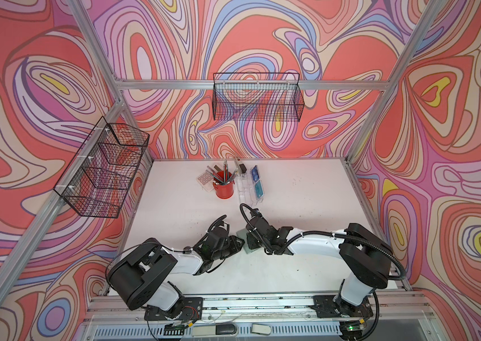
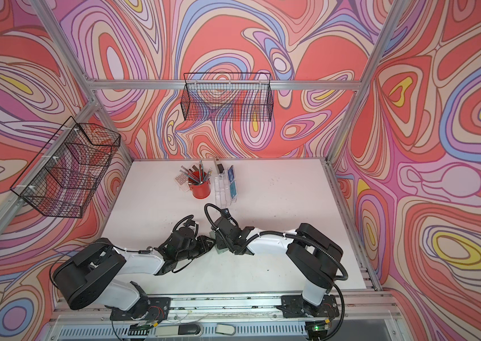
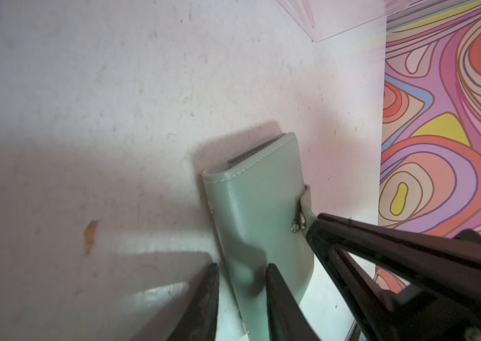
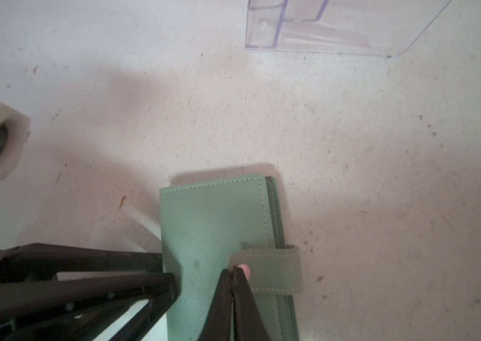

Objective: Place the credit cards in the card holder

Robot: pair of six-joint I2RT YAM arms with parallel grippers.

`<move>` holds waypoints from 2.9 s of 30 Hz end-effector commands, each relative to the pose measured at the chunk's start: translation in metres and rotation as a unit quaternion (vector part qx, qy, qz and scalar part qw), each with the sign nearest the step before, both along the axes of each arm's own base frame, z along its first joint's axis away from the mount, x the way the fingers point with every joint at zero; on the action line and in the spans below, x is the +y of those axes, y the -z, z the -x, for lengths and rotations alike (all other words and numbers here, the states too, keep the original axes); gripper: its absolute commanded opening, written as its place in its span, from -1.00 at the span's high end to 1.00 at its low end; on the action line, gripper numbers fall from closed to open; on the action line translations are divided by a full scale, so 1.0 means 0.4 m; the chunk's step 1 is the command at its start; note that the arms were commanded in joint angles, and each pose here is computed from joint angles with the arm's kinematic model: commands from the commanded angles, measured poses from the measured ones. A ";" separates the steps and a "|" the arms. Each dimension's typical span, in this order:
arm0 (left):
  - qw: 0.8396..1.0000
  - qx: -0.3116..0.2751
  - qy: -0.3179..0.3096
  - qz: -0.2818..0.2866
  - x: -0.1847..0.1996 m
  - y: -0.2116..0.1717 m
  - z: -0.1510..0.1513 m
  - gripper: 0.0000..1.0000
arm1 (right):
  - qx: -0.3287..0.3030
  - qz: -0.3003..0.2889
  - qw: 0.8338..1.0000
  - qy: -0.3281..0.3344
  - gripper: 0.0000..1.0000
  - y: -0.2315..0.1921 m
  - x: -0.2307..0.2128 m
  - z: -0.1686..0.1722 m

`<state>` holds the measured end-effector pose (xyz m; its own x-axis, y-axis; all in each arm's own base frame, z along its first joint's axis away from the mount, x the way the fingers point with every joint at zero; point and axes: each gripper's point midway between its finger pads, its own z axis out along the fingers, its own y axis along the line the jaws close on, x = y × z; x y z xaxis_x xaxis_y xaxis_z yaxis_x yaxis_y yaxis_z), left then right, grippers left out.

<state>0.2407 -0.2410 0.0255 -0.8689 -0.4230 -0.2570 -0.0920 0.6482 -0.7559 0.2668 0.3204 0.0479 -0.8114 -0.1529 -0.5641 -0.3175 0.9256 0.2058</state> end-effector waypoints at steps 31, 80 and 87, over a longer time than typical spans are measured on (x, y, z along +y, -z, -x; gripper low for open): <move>0.994 0.088 0.002 -0.064 0.045 0.133 0.066 0.43 | 0.005 -0.018 0.999 -0.050 1.00 -0.039 0.006 -0.002; 0.994 0.079 0.006 -0.077 0.053 0.111 0.064 0.42 | 0.013 -0.002 0.999 -0.045 1.00 -0.008 -0.017 0.008; 0.994 0.079 0.007 -0.076 0.052 0.110 0.065 0.42 | 0.017 -0.002 0.999 -0.048 1.00 0.002 -0.013 0.009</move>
<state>0.2430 -0.2469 0.0245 -0.8791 -0.4057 -0.2501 -0.0874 0.6531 -0.7522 0.2600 0.3173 0.0525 -0.8101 -0.2281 -0.5401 -0.4060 0.8828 0.2362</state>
